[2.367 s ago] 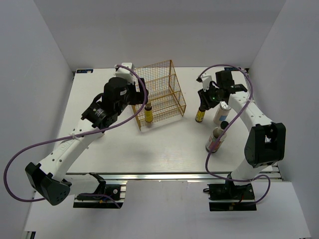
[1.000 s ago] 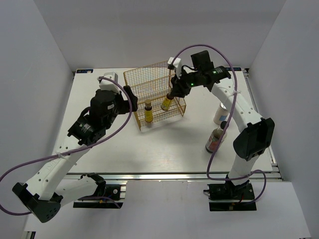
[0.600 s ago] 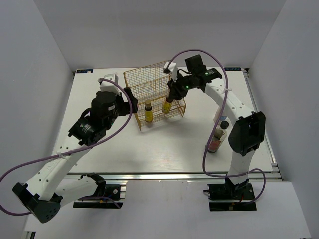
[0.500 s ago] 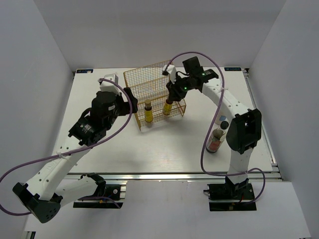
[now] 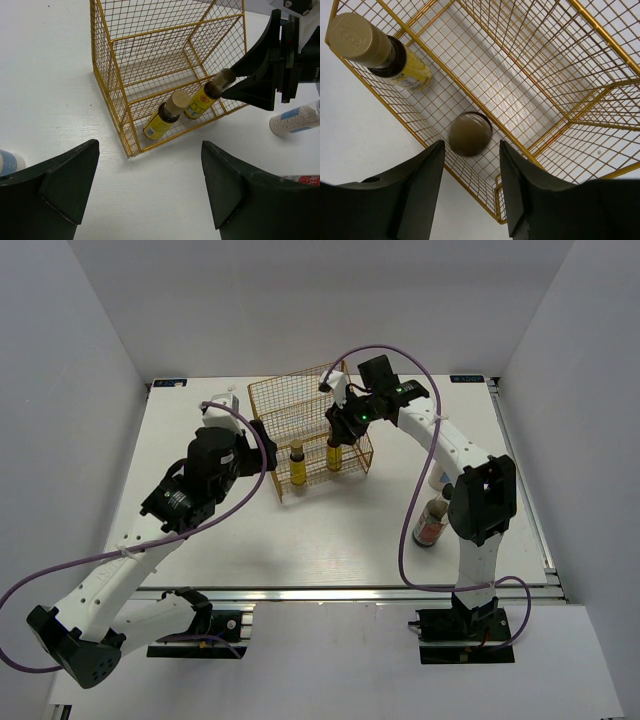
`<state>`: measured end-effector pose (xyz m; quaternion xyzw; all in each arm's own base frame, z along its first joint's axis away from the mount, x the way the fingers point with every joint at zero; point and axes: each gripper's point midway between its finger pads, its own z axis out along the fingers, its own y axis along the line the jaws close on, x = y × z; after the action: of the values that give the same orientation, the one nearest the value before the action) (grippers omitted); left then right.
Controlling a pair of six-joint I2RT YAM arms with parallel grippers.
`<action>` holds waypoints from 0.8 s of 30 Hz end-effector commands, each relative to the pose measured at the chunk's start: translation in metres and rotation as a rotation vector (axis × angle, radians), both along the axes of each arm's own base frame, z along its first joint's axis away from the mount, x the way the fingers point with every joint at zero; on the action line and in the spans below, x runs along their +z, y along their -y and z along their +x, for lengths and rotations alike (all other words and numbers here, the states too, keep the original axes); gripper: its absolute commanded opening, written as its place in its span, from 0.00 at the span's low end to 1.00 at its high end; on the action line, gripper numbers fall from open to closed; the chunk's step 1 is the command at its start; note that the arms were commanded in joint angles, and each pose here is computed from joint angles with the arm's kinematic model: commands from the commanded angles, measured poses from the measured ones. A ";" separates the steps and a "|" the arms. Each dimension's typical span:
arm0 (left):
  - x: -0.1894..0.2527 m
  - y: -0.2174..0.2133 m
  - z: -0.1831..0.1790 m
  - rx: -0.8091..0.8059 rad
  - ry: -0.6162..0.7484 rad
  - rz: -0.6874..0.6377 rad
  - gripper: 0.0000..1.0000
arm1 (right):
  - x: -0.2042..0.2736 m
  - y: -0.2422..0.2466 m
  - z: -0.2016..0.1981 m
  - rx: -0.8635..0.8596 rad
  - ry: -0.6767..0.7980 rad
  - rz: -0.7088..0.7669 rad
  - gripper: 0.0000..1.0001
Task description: Organize the condiment bottles
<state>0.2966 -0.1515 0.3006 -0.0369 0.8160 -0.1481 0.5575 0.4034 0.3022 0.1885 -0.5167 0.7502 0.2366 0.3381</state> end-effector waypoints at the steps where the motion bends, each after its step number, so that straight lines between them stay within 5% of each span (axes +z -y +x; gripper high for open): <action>1: 0.003 -0.002 -0.004 0.005 0.012 -0.021 0.92 | 0.012 -0.006 0.007 0.003 0.043 0.011 0.54; 9: 0.004 -0.005 -0.006 0.011 0.015 -0.020 0.93 | 0.028 -0.001 0.000 -0.003 0.052 0.009 0.66; 18: -0.001 -0.019 -0.008 0.068 -0.006 0.012 0.89 | 0.111 0.035 -0.019 -0.051 0.165 0.095 0.72; 24: -0.017 -0.015 -0.010 0.064 -0.049 0.003 0.69 | 0.115 0.099 -0.044 -0.055 0.067 0.104 0.52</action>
<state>0.2903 -0.1402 0.2888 -0.0567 0.8250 -0.1304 0.5470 0.3805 0.2316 0.3064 -0.4904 0.7259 0.2243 0.4270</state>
